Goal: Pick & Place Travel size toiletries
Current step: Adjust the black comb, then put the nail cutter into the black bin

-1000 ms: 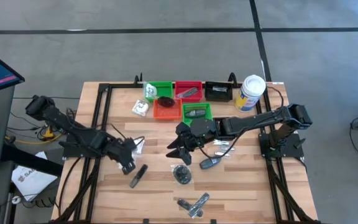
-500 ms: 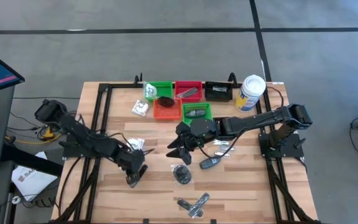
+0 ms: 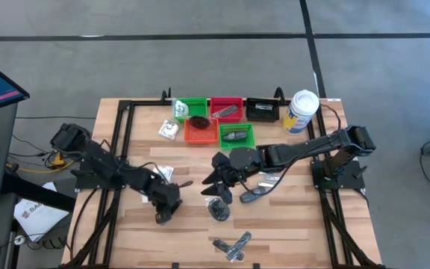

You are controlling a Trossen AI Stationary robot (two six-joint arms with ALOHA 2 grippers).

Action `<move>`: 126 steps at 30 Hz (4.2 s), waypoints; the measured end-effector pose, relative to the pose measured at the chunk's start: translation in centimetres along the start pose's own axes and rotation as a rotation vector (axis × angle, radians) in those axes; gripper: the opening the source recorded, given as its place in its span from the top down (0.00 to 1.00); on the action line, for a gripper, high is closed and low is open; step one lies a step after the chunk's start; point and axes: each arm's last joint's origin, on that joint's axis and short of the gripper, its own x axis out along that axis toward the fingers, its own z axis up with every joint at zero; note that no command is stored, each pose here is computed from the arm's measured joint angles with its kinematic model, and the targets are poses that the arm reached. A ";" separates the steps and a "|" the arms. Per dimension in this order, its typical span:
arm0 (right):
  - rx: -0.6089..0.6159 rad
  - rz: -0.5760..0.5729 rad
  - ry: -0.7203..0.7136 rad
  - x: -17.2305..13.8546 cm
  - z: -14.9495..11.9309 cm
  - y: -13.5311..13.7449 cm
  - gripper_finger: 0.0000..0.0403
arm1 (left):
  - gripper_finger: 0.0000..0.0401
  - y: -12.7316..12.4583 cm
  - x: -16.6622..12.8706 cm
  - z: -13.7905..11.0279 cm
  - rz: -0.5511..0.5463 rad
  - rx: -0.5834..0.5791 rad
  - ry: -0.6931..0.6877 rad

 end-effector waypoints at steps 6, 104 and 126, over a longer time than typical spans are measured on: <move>-0.005 0.007 0.012 0.1 -0.4 0.4 0.46 | 1.00 2.1 -0.7 2.4 0.045 0.038 -0.056; 0.002 -0.214 0.209 0.2 -4.8 -2.4 0.46 | 1.00 -2.9 -1.8 5.9 0.032 0.053 -0.343; 0.071 -0.204 0.054 1.1 -7.2 -1.7 0.46 | 1.00 -1.5 -0.3 4.4 0.013 -0.015 -0.335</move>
